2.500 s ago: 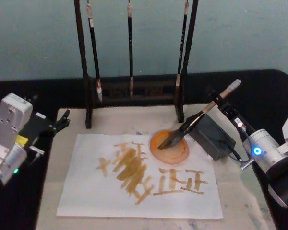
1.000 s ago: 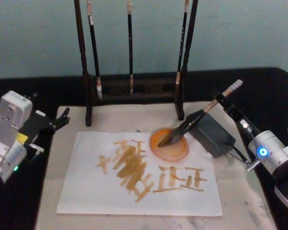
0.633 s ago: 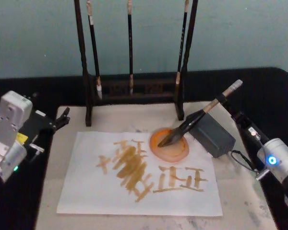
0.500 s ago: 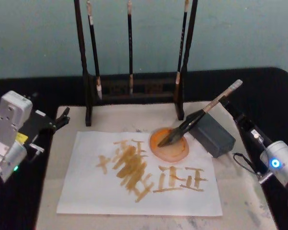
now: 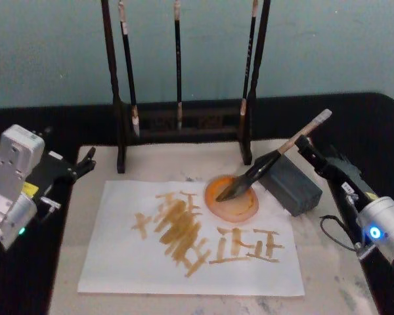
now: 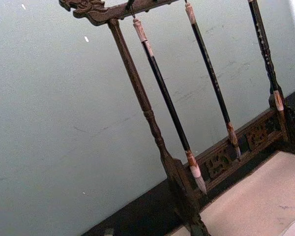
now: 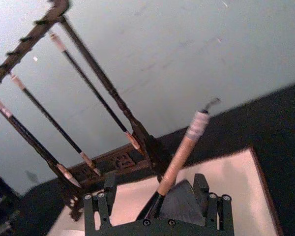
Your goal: Pick up the brush from the inkstone, write on the paper, then place the brush back to its original position.
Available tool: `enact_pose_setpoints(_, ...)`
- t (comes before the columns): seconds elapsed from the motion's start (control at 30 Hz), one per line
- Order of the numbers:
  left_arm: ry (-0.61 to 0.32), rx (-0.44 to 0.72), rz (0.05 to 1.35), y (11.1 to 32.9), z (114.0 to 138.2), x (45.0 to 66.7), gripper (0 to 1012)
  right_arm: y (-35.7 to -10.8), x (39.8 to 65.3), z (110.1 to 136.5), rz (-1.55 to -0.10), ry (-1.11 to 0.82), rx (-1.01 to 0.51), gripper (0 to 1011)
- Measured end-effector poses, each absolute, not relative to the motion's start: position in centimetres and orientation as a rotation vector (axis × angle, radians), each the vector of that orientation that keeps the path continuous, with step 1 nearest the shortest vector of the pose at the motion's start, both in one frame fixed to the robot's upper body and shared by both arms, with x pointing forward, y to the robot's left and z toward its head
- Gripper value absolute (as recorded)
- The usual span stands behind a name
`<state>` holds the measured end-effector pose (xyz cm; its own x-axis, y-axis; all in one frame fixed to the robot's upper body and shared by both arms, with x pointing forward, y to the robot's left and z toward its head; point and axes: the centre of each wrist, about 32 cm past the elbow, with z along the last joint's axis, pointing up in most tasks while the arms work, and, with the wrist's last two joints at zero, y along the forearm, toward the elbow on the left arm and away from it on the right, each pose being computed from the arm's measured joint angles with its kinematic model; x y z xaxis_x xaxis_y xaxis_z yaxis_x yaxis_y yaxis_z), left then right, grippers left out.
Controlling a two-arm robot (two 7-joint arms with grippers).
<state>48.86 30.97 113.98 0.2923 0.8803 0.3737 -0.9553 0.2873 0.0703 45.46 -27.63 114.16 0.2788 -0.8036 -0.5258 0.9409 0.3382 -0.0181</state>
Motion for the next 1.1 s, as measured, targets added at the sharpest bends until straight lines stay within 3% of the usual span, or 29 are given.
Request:
enact_pose_setpoints(0.33,-0.285,0.304,1.248,31.0,114.0,48.9,1010,-25.0,45.6,114.7,-1.246,0.219,0.165,1000)
enact_pose_setpoints(0.67,-0.285,0.304,1.248,31.0,114.0,48.9,1010,-23.2,46.1,113.3,-1.292,0.017,0.026,1000)
enact_pose_setpoints(1.1,-0.285,0.304,1.248,31.0,114.0,48.9,1010,-22.5,46.1,111.6,-1.318,-0.042,-0.048,1000)
